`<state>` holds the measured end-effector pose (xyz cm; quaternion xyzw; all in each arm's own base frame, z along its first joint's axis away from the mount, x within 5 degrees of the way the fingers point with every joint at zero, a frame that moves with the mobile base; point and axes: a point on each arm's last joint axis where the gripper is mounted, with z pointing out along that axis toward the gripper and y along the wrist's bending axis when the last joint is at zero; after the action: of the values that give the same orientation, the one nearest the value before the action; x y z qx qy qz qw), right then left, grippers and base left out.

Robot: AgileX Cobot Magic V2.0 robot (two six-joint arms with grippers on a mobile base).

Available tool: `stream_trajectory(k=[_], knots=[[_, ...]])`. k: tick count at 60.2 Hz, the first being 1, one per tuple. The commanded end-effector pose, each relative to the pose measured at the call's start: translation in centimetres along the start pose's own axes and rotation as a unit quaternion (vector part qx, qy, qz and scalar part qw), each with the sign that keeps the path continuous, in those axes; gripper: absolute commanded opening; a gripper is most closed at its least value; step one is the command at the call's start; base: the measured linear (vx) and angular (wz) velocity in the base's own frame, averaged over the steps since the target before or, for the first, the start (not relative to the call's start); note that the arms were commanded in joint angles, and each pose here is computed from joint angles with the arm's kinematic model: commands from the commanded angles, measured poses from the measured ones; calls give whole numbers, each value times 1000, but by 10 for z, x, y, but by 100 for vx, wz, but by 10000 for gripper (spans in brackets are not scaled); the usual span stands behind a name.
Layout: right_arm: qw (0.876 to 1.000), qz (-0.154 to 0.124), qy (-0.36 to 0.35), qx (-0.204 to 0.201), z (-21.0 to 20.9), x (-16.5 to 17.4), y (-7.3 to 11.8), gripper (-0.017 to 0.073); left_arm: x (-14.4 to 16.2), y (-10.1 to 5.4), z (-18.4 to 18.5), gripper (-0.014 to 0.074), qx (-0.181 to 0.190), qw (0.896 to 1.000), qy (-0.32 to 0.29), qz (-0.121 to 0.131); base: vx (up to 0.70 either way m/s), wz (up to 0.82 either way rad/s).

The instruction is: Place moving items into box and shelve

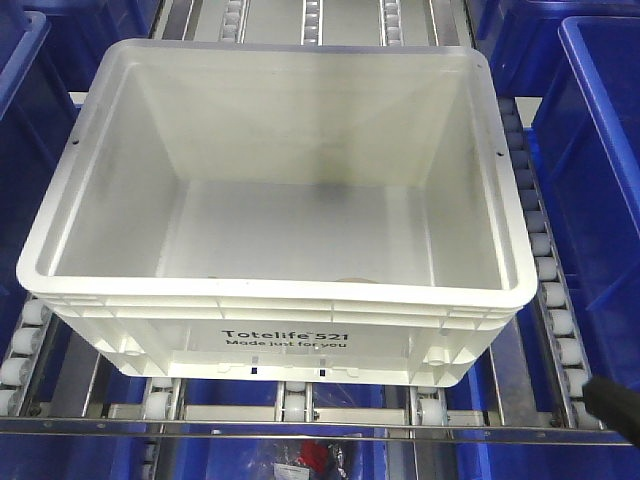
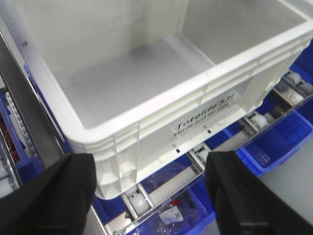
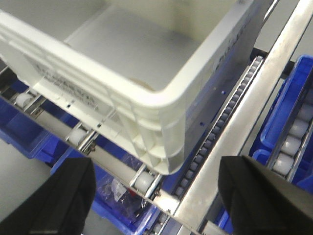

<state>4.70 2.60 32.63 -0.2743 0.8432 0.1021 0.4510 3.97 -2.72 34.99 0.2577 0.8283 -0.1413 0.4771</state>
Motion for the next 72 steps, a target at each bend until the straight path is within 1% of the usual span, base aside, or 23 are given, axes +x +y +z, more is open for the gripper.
stream_trajectory(k=[1,2,4,7,12,18,24,30,34,39,45,56,72], knots=[[999,-4,-42,0,-7,-7,0,574,-8,-1,0,566,5,999,-32,0,0,0],[999,1,-41,1,-7,-6,-1,573,-7,-1,1,561,5,1000,-30,0,0,0],[999,0,-40,3,-8,-6,-1,567,-7,-1,2,547,5,1000,-28,0,0,0],[999,11,-37,9,-8,-5,-2,547,-6,-1,3,516,5,1000,-28,0,0,0],[999,13,-26,21,-8,-3,-4,489,-7,-1,3,429,4,1000,-31,0,0,0],[1000,12,-15,23,-8,-1,-5,387,-7,-1,3,308,4,1000,-31,0,0,0],[1000,14,-13,23,-8,-1,-5,259,-7,-1,3,181,4,1000,-31,0,0,0],[1000,16,-9,24,-8,0,-5,128,-7,0,3,75,4,999,-31,-15,0,0],[1000,16,-8,24,-8,0,-5,60,-7,0,3,29,2,999,-30,-25,0,0],[1000,18,-8,24,-8,0,-5,-20,-7,0,3,-20,1,999,-30,-23,0,0],[1000,19,-8,24,-8,0,-5,-18,-6,0,3,-25,1,999,-29,-22,0,0],[1000,18,-8,22,-8,0,-4,-15,-2,0,3,-24,3,1000,-7,-23,0,0],[1000,18,-8,22,-8,0,-4,-15,-2,0,3,-24,3,1000,-6,-23,0,0]])
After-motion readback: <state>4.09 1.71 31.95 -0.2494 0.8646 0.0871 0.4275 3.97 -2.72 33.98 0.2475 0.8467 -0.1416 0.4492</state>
